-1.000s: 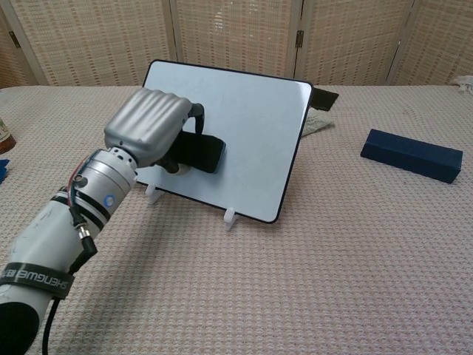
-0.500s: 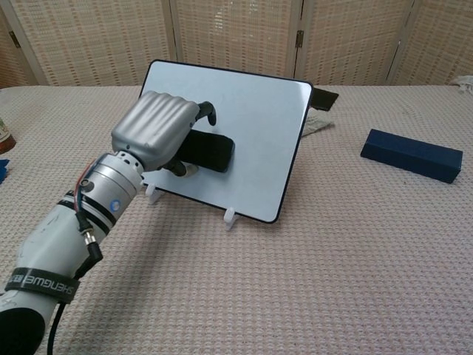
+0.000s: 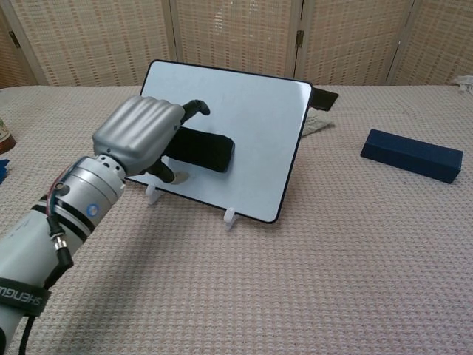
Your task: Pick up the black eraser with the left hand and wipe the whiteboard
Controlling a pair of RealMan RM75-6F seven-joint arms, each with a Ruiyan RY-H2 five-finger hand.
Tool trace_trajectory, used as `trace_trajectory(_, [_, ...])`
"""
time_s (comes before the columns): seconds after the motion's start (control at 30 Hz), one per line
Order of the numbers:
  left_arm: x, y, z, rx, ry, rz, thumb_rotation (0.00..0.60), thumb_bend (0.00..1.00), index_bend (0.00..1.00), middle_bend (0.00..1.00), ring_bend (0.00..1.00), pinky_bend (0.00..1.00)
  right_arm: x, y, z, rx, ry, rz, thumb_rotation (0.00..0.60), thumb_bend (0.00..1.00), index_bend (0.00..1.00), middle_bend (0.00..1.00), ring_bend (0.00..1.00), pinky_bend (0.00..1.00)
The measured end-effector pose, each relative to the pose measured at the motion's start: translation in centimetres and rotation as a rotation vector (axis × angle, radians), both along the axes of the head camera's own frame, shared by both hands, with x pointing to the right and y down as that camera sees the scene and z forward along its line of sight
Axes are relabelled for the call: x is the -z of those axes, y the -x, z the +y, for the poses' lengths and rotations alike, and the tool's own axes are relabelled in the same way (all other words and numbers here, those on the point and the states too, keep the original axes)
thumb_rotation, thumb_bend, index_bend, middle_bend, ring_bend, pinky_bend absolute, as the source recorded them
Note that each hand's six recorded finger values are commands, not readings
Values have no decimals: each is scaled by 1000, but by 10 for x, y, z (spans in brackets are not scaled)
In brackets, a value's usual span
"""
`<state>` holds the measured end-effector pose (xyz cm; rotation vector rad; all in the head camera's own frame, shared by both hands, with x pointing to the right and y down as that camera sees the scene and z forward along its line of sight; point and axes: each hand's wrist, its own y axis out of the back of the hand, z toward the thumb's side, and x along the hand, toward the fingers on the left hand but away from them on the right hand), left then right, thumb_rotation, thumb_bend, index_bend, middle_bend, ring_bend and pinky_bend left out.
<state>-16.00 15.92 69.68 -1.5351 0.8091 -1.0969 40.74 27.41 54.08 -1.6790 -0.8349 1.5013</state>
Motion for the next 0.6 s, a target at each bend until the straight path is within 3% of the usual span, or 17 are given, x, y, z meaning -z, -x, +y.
trace_trajectory(0.07, [8, 11, 4, 9, 10, -1, 600, 183, 154, 892, 673, 931, 0, 1, 1, 5, 0, -1, 600, 294, 0, 0, 0, 0])
trace_trajectory(0.13, [21, 29, 10, 24, 23, 1, 600, 184, 147, 688, 510, 710, 0, 2, 2, 12, 2, -1, 600, 295, 0, 0, 0, 0])
trace_trajectory(0.2, [36, 54, 18, 45, 44, 1, 600, 186, 113, 391, 264, 363, -1, 3, 4, 16, 5, 1, 600, 295, 0, 0, 0, 0])
trace_trajectory(0.3, [60, 100, 34, 87, 98, -9, 600, 189, 76, 132, 44, 86, -3, 5, 5, 20, 12, 3, 600, 294, 0, 0, 0, 0])
trace_trajectory(0.4, [84, 156, 55, 146, 162, -40, 600, 191, 68, 81, 0, 2, -7, 7, 5, 27, 25, 8, 600, 295, 0, 0, 0, 0])
trace_trajectory(0.47, [98, 187, 69, 186, 190, -47, 600, 191, 75, 81, 0, 0, -10, 9, 6, 34, 32, 10, 600, 295, 0, 0, 0, 0])
trace_trajectory(0.6, [123, 234, 108, 294, 224, 24, 600, 191, 79, 81, 0, 0, -15, 15, 7, 56, 42, 11, 600, 295, 0, 0, 0, 0])
